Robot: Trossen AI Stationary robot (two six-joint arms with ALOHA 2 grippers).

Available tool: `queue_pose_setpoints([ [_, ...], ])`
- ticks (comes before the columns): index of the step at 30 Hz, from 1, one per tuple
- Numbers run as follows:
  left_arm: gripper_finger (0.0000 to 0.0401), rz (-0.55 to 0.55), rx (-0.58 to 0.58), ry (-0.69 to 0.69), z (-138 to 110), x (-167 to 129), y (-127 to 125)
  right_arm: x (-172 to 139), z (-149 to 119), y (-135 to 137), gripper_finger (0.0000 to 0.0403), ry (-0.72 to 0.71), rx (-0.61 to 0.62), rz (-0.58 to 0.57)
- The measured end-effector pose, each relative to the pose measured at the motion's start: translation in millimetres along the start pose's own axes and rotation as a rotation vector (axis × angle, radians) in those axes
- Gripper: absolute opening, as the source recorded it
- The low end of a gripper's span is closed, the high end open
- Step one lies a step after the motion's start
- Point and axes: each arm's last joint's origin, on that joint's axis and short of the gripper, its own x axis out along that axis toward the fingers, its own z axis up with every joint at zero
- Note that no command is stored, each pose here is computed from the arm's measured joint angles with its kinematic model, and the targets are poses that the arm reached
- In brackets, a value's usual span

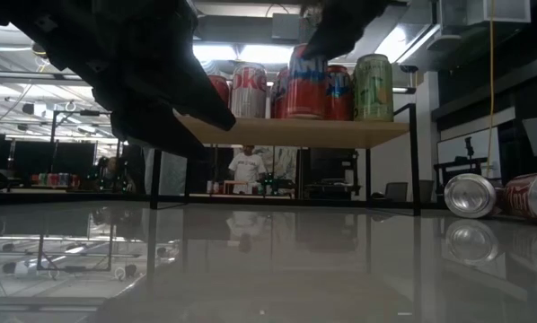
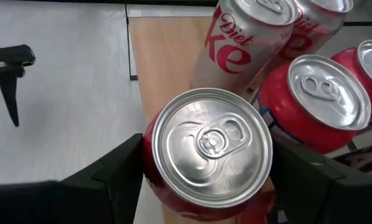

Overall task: Place canned beverage on shelf
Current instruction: Put the orange soda can on the shelf aligned with the other soda can

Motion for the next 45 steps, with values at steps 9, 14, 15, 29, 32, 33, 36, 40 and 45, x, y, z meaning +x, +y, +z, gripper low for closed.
queue_pose_setpoints([
  [9, 0.0385, -0.001, 0.000, 0.000, 0.0, 0.0, 0.0, 0.3, -0.1, 0.0, 0.0280, 0.002, -0.002, -0.002],
  [14, 0.0385, -0.001, 0.000, 0.000, 0.0, 0.0, 0.0, 0.3, -0.1, 0.0, 0.0280, 0.002, -0.021, -0.001],
  [15, 0.0385, 0.000, 0.000, 0.000, 0.0, 0.0, 0.0, 0.3, 0.0, 0.0, 0.0280, 0.001, -0.021, -0.002],
  [29, 0.0385, -0.001, 0.000, 0.000, 0.0, 0.0, 0.0, 0.3, 0.1, 0.0, 0.0280, 0.000, -0.024, -0.002],
  [32, 0.0385, -0.001, 0.000, 0.000, 0.0, 0.0, 0.0, 0.4, 0.1, -0.4, 0.0280, 0.003, -0.025, -0.019],
  [33, 0.0385, -0.001, 0.000, 0.000, 0.0, 0.0, 0.0, 0.5, -0.1, -0.7, 0.0280, 0.005, -0.025, -0.033],
  [36, 0.0385, -0.001, 0.000, 0.000, 0.0, 0.0, 0.0, 0.6, -0.2, -1.1, 0.0281, 0.008, -0.025, -0.044],
  [40, 0.0385, 0.000, 0.000, 0.000, 0.0, 0.0, 0.0, 0.6, -0.2, -1.1, 0.0300, 0.008, -0.029, -0.045],
  [45, 0.0385, -0.001, 0.000, 0.000, 0.0, 0.0, 0.0, 1.0, -0.4, -1.2, 0.0339, 0.010, -0.032, -0.051],
])
